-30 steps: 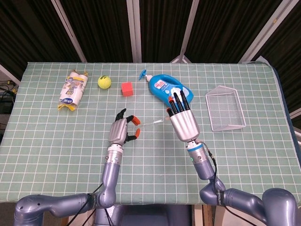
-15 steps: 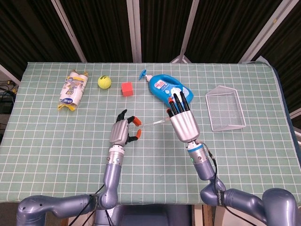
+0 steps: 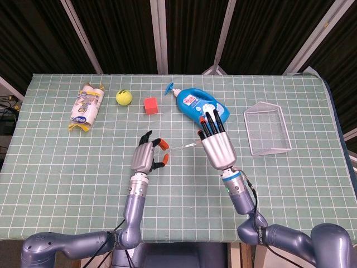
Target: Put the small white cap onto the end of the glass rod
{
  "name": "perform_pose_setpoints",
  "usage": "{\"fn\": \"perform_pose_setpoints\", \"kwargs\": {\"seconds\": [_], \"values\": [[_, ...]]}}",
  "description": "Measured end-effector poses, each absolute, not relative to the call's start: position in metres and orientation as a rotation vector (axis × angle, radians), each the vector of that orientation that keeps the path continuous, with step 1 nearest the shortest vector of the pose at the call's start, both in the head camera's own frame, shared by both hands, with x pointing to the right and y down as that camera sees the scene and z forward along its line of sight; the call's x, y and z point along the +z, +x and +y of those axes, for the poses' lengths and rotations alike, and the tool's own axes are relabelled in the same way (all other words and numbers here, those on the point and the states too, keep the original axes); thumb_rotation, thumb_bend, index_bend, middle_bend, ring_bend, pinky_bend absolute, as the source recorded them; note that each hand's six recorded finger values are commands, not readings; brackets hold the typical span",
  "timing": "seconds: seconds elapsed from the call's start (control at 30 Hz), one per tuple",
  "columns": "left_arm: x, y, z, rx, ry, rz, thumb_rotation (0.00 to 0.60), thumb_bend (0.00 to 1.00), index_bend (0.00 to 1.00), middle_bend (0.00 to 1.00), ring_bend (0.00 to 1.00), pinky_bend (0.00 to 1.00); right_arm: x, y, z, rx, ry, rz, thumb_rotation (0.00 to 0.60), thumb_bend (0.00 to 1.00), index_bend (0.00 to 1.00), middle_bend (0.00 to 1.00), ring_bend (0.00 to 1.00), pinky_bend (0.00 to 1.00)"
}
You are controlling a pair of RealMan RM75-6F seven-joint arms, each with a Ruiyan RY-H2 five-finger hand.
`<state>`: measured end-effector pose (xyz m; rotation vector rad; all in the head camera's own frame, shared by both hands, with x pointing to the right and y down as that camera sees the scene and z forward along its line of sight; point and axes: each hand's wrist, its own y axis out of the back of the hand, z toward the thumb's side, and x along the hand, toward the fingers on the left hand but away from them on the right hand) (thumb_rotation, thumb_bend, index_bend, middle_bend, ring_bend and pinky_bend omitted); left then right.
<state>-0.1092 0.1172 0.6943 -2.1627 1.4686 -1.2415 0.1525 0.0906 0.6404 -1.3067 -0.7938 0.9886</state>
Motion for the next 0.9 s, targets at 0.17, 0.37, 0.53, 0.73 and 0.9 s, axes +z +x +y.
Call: {"fn": "perform_pose_setpoints", "kwargs": {"seconds": [0.17, 0.37, 0.53, 0.73, 0.9], "values": [[0.6946, -0.1092, 0.1169, -1.244, -2.159, 1.474, 0.6, 0.63, 0.51, 0.44, 0.05, 0.0, 0.6404, 0.1524, 0.0911, 0.988, -1.308, -0.795, 0.6, 0.39, 0.6, 0.23, 0.12, 0.08], [0.6955, -0.1083, 0.1176, -1.247, -2.158, 1.473, 0.6, 0.63, 0.51, 0.44, 0.05, 0.0, 0.6402, 0.1535, 0.0906, 0.991, -1.31, -0.8, 0.6, 0.39, 0.6, 0.23, 0.12, 0.08], [0.6966, -0.1068, 0.1184, -1.249, -2.164, 1.474, 0.6, 0.63, 0.51, 0.44, 0.05, 0.0, 0.6406, 0.1536, 0.0915, 0.992, -1.314, -0.801, 0.6, 0.39, 0.6, 0.23, 0.12, 0.08], [0.6964, -0.1035, 0.1195, -1.244, -2.172, 1.479, 0.6, 0.63, 0.51, 0.44, 0.05, 0.0, 0.6422, 0.1525, 0.0935, 0.99, -1.32, -0.793, 0.6, 0.39, 0.6, 0.23, 0.12, 0.08], [0.6955, -0.101, 0.1194, -1.237, -2.176, 1.482, 0.6, 0.63, 0.51, 0.44, 0.05, 0.0, 0.6421, 0.1509, 0.0945, 0.985, -1.325, -0.793, 0.6, 0.39, 0.6, 0.23, 0.12, 0.08]]}}
